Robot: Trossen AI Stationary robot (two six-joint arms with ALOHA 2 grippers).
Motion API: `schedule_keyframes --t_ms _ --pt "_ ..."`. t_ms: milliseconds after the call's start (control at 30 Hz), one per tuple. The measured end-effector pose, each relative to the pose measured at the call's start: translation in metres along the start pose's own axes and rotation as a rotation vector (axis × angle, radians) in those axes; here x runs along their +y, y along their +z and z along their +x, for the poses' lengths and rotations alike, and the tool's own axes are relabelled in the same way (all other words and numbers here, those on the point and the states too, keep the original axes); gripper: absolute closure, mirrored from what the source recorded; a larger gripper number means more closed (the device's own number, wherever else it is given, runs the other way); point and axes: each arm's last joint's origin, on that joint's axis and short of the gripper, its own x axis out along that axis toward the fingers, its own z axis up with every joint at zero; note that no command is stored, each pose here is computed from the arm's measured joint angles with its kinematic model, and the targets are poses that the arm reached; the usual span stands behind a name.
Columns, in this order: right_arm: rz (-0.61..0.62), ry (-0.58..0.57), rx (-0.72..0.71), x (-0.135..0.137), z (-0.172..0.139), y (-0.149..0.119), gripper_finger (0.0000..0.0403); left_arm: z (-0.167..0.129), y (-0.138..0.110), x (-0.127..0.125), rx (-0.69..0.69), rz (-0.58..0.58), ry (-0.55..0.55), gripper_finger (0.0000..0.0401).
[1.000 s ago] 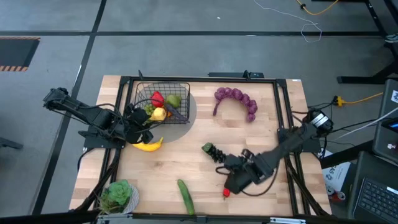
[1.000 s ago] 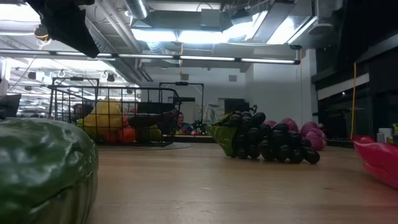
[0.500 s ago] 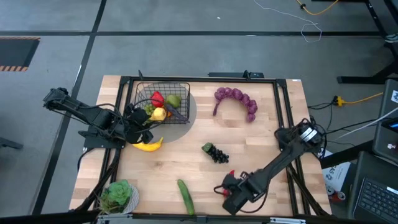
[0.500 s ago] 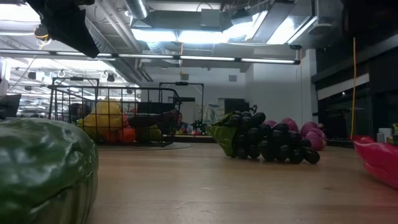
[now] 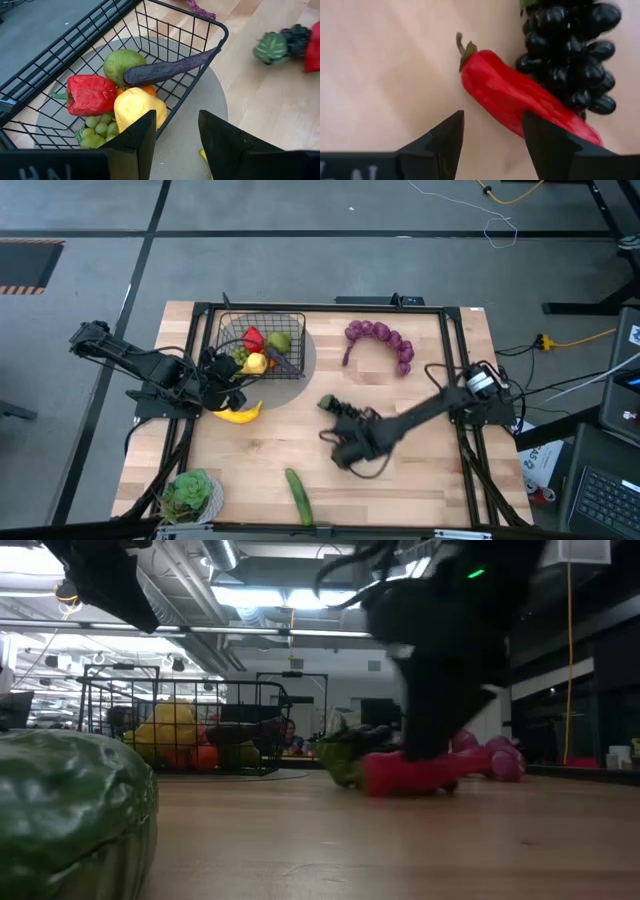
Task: Build produce basket
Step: Put the chili pepper into the wire basket
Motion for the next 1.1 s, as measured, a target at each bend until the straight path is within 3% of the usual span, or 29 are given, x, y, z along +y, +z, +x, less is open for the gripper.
schedule_keyframes --t_ms 200,300,433,567,733,867,1000,1100 --pt "-0.012 0.082 -0.004 0.002 -0.006 0.026 0.0201 0.000 0.000 0.000 0.000 0.000 0.000 0.0259" --pt "-0.124 0.239 -0.059 0.025 -0.026 0.032 0.0201 0.000 0.000 0.000 0.000 0.000 0.000 0.0259" --pt "-0.369 0.478 -0.185 0.057 -0.050 0.027 0.0201 0.000 0.000 0.000 0.000 0.000 0.000 0.0259" --pt "-0.450 0.570 -0.283 0.072 -0.061 0.017 0.0201 0.000 0.000 0.000 0.000 0.000 0.000 0.0259" --pt "-0.304 0.526 -0.299 0.073 -0.063 0.015 0.0201 0.000 0.000 0.000 0.000 -0.001 0.000 0.0259" --pt "-0.293 0.492 -0.273 0.070 -0.060 0.013 0.0201 0.000 0.000 0.000 -0.001 -0.004 0.000 0.0259" --pt "-0.331 0.303 -0.193 0.055 -0.052 0.004 0.0201 0.000 0.000 0.000 0.000 -0.004 0.000 0.0259" --pt "-0.289 0.116 -0.092 0.036 -0.045 -0.002 0.0201 0.000 0.000 0.000 -0.001 -0.004 0.000 0.0259"
